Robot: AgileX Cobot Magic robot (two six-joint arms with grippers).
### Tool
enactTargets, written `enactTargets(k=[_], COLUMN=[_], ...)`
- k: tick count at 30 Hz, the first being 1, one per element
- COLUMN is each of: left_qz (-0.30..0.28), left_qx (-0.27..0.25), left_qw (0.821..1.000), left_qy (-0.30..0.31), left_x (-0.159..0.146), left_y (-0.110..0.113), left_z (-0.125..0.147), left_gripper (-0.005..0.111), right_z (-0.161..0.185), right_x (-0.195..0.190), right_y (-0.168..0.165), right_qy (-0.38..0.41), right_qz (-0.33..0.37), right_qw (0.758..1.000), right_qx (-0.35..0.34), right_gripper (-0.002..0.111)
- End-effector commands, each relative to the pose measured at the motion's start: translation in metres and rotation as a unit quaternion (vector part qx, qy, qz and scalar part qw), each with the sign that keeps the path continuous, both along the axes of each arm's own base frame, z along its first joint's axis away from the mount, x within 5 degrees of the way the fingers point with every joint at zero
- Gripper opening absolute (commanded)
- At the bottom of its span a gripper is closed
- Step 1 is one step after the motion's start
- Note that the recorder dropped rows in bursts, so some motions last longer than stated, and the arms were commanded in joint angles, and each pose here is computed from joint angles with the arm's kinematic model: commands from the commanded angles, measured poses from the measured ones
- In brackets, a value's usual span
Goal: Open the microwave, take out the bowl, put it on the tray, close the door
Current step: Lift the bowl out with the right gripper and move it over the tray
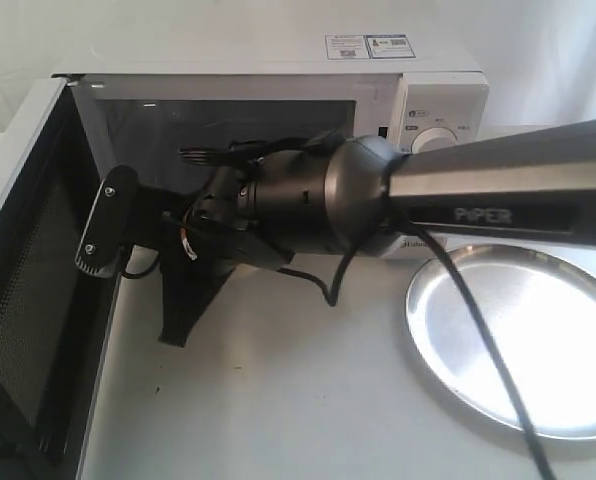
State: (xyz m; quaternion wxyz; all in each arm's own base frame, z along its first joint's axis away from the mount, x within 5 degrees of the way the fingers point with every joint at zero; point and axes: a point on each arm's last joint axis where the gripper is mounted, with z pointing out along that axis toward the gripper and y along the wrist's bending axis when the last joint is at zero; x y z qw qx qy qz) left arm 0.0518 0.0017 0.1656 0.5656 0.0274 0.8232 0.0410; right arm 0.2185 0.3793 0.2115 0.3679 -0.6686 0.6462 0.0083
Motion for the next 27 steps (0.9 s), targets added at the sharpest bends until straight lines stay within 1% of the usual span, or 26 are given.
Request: enactTargets(k=[1, 5, 6, 9, 11, 14, 16, 18, 21, 24, 27], left_qz=[-0.002, -0.002, -0.002, -0.002, -0.002, -0.002, -0.002, -0.002, -0.002, -0.002, -0.002], left_qx=[-0.005, -0.005, -0.005, -0.005, -0.005, -0.005, -0.005, -0.005, -0.005, -0.005, -0.005], left_qw=[1.0, 1.0, 1.0, 1.0, 1.0, 1.0, 1.0, 1.0, 1.0, 1.0, 1.0], left_qy=[-0.002, -0.002, -0.002, -0.002, -0.002, -0.002, -0.002, -0.002, -0.002, -0.002, -0.002], left_x=[0.0, 0.0, 0.0, 0.0, 0.0, 0.0, 0.0, 0.0, 0.0, 0.0, 0.0], left_y=[0.0, 0.0, 0.0, 0.0, 0.0, 0.0, 0.0, 0.0, 0.0, 0.0, 0.0], left_z=[0.001, 0.001, 0.001, 0.001, 0.001, 0.001, 0.001, 0.001, 0.001, 0.001, 0.001], left_gripper=[0.0, 0.0, 0.0, 0.0, 0.0, 0.0, 0.0, 0.0, 0.0, 0.0, 0.0], right_z=[0.022, 0.035, 0.039, 0.045, 0.041, 0.025, 0.019, 0.015, 0.011, 0.005, -0.002], right_x=[-0.023, -0.037, -0.04, -0.049, -0.057, -0.069, -0.07, -0.066, -0.057, -0.051, -0.042], right_y=[-0.028, -0.068, -0.077, -0.101, -0.119, -0.15, -0.168, -0.178, -0.184, -0.187, -0.191], right_qy=[0.01, 0.027, 0.027, 0.04, 0.05, 0.056, 0.026, -0.024, -0.097, -0.115, -0.122], right_qz=[-0.024, -0.073, -0.085, -0.141, -0.163, -0.189, -0.216, -0.24, -0.276, -0.296, -0.313], right_qw=[0.998, 0.99, 0.989, 0.984, 0.98, 0.971, 0.965, 0.963, 0.955, 0.948, 0.942], right_qx=[-0.053, -0.115, -0.122, -0.104, -0.102, -0.139, -0.145, -0.12, -0.055, -0.008, -0.006], right_gripper=[0.0, 0.0, 0.0, 0.0, 0.0, 0.0, 0.0, 0.0, 0.0, 0.0, 0.0])
